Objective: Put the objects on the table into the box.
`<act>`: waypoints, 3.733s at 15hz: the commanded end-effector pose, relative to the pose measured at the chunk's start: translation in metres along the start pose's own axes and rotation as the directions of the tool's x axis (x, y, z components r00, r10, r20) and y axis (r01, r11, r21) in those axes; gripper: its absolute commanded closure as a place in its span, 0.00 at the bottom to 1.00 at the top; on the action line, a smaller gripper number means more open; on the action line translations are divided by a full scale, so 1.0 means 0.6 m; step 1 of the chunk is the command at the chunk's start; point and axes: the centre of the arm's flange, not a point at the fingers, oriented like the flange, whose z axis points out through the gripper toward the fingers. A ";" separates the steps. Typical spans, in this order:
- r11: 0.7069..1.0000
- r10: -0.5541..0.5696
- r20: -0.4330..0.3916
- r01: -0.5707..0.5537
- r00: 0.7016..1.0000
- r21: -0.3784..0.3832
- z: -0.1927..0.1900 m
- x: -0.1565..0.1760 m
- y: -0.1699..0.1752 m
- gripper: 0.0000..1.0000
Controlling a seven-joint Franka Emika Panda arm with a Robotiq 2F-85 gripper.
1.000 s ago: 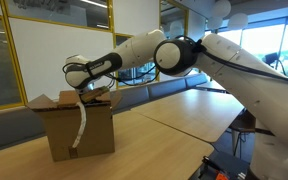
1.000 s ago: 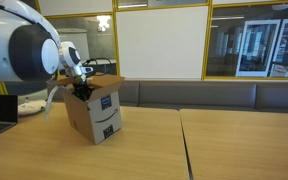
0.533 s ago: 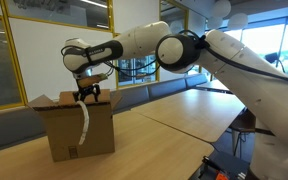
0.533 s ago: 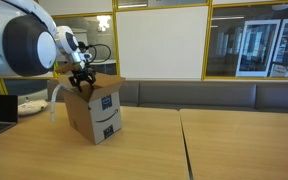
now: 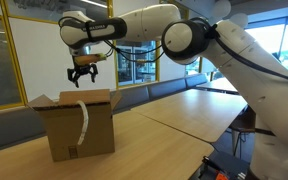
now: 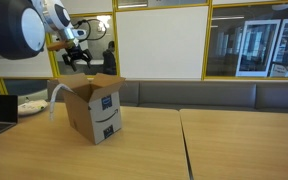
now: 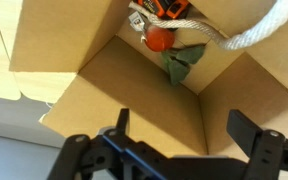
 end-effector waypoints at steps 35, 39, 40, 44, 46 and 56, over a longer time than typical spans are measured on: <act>0.957 0.029 0.228 -0.093 0.973 0.274 0.061 -0.230 -0.110 0.00; 0.954 0.049 0.242 -0.117 0.969 0.275 0.102 -0.232 -0.115 0.00; 0.952 0.060 0.227 -0.124 0.972 0.281 0.109 -0.233 -0.116 0.00; 0.947 0.098 0.194 -0.151 0.976 0.282 0.126 -0.224 -0.119 0.00; 0.949 0.103 0.185 -0.152 0.977 0.275 0.130 -0.223 -0.119 0.27; 0.956 0.103 0.159 -0.142 0.982 0.257 0.105 -0.232 -0.123 0.88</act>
